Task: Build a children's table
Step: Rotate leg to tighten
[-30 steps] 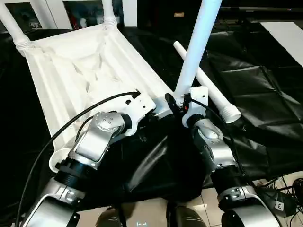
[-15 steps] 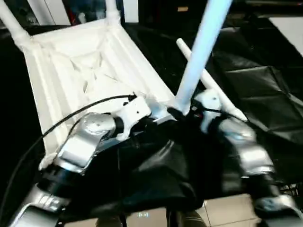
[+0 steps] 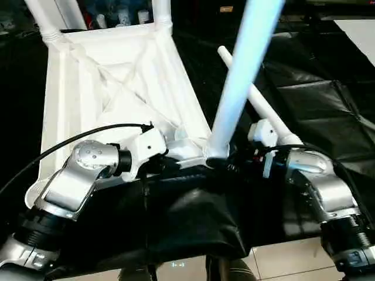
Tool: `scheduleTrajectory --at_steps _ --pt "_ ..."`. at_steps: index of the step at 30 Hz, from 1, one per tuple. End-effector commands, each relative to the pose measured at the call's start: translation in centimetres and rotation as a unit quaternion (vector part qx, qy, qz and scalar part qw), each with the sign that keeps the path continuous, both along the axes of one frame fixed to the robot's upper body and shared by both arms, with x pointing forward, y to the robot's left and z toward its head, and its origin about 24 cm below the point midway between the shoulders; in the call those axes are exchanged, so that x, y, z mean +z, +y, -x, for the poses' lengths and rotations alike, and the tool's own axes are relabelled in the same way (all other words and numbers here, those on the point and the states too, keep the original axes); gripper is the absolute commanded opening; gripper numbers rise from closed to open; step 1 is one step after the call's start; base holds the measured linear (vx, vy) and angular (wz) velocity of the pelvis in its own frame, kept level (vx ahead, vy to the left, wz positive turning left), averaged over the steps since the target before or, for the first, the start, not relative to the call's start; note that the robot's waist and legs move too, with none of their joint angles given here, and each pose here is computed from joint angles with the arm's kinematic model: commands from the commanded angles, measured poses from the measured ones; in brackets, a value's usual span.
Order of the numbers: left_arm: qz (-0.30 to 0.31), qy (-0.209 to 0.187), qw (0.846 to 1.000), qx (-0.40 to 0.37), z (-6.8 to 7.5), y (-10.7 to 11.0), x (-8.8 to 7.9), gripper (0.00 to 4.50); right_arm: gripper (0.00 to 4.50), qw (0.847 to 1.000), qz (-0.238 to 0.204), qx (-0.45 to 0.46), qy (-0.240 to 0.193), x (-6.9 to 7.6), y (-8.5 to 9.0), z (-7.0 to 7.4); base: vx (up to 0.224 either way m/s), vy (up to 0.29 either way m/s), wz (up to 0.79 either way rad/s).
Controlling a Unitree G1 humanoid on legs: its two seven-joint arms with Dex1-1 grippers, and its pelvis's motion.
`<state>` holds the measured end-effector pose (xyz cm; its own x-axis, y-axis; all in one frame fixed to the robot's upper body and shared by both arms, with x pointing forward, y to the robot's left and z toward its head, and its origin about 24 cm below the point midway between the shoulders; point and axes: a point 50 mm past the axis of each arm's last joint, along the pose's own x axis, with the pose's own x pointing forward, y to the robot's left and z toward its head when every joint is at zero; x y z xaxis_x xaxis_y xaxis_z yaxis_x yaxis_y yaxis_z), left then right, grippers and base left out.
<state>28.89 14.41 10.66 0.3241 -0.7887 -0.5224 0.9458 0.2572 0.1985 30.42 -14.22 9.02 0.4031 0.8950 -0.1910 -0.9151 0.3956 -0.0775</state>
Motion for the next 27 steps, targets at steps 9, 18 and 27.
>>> scheduleTrajectory --at_steps 9,18,27 --pt "-0.019 0.058 0.998 -0.027 1.2 -0.1 -2.1 0.0 3.17 1.0 -0.001 0.018 0.008 -0.4 0.3 -0.3 0.0 0.0 0.0" --pt "-0.021 0.062 0.997 -0.03 1.2 -0.2 -2.3 0.0 2.81 1.0 -0.009 0.02 0.015 -1.3 0.3 -0.2 0.0 0.0 0.0" --pt "0.015 0.046 0.993 0.108 -1.4 -2.0 -3.3 0.0 2.75 0.969 -0.055 -0.239 0.026 -3.4 1.2 -2.9 -0.021 0.001 -0.01"
